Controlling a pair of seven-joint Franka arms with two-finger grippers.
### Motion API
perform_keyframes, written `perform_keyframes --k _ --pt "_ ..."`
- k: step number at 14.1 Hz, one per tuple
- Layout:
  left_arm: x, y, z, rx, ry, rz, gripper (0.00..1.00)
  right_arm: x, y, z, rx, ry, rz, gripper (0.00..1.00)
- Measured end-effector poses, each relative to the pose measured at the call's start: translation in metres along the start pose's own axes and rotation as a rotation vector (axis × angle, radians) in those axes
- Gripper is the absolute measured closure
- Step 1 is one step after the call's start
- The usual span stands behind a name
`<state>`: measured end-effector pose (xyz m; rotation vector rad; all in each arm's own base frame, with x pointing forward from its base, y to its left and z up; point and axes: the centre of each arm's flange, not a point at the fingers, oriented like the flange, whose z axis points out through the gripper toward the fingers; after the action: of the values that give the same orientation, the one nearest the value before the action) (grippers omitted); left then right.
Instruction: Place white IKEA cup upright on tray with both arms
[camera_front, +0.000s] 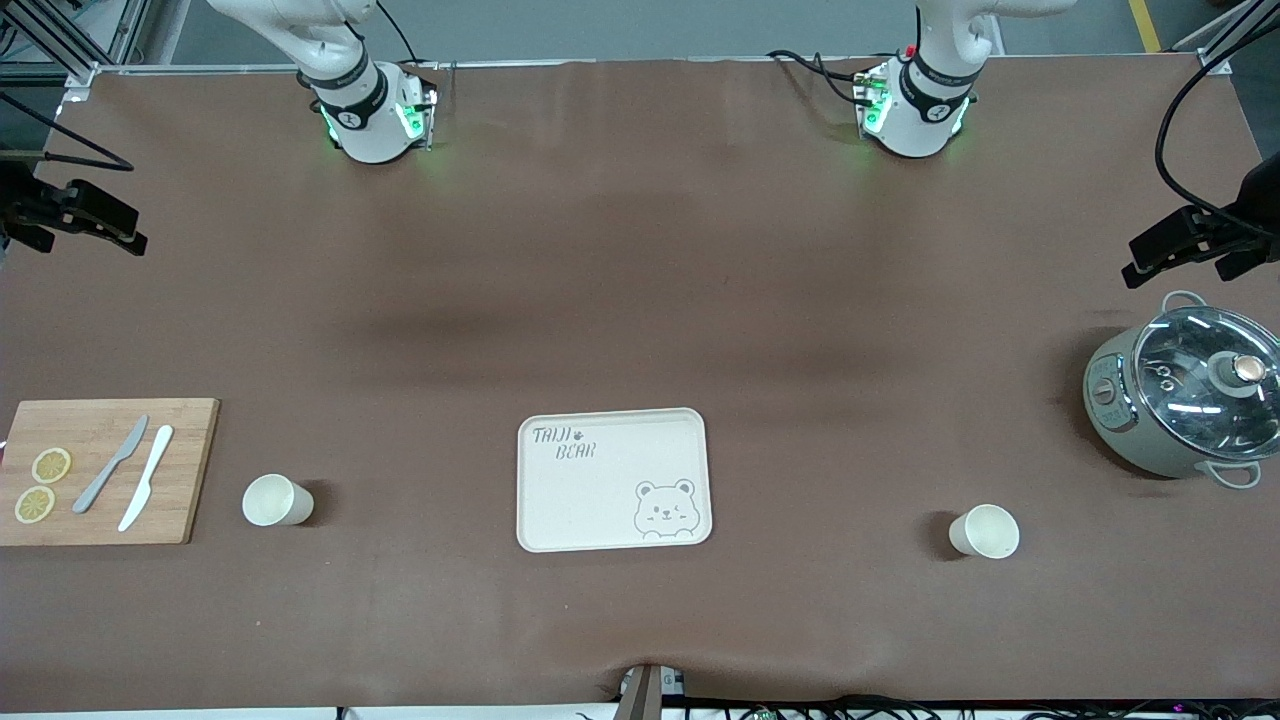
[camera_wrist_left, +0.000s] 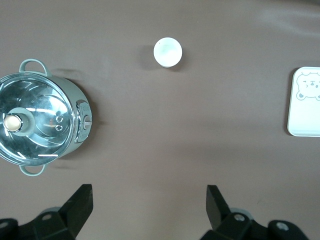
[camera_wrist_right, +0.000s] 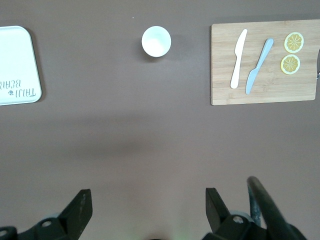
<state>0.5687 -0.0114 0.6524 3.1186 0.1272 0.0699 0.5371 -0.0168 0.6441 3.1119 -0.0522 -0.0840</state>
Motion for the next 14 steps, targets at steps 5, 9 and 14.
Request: perform_keyframes --k 5,9,14 --pt "0.001 0.000 0.002 0.005 -0.004 0.003 0.00 0.001 0.000 0.001 0.000 -0.002 0.000 0.00" --pt "0.007 0.001 0.017 0.014 -0.031 0.004 0.00 0.000 0.001 0.002 0.000 -0.011 0.001 0.00" --pt "0.015 0.001 0.040 0.023 -0.071 -0.009 0.00 0.006 0.003 0.003 0.001 0.019 0.005 0.00"
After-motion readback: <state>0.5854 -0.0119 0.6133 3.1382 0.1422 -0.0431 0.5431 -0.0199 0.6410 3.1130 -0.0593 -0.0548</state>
